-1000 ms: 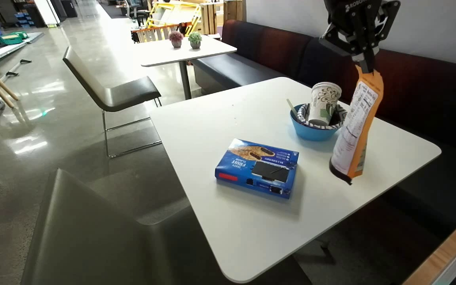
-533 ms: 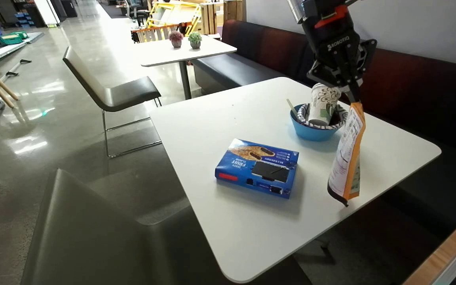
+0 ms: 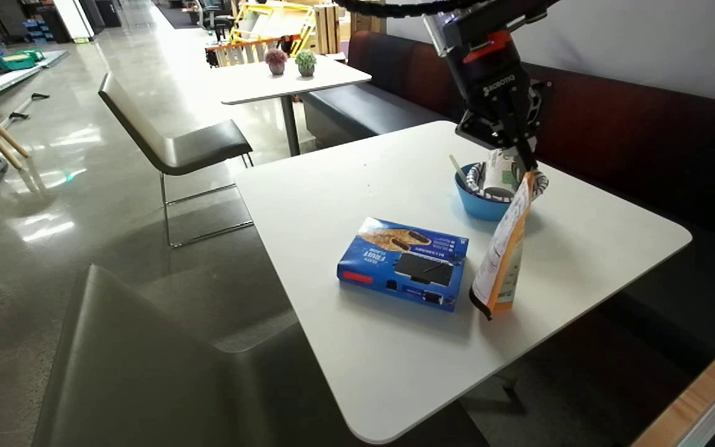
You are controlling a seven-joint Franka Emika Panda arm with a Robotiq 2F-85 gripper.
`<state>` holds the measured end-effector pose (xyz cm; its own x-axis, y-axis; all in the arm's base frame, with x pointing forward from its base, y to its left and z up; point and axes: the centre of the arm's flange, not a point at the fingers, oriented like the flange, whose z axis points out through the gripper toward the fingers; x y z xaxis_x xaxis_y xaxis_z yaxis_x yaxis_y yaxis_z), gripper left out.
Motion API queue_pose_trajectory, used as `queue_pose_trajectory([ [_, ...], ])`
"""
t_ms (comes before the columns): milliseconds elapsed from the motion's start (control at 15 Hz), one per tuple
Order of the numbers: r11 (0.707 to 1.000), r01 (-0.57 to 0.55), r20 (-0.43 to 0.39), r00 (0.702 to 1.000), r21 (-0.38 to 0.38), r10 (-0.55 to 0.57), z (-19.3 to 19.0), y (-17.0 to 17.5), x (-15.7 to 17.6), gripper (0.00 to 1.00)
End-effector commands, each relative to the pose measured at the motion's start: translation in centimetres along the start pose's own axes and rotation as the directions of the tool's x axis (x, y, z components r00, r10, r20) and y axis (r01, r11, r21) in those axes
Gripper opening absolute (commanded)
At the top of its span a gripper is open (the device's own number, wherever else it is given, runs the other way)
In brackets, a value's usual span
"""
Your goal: Lay down the package on the box
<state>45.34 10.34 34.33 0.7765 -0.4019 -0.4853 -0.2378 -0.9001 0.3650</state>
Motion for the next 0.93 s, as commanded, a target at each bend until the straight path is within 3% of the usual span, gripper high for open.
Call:
queue_pose_trajectory([
  [0,1.0,0.003,-0.016,1.0,0.006,-0.003,-1.7,-2.7,2.3,0.0],
  [533,0.999,0.024,-0.058,0.998,0.021,-0.023,-4.2,-5.1,3.9,0.0],
  [867,0.996,0.074,-0.069,0.995,0.05,-0.071,-6.6,-8.7,4.4,0.0],
])
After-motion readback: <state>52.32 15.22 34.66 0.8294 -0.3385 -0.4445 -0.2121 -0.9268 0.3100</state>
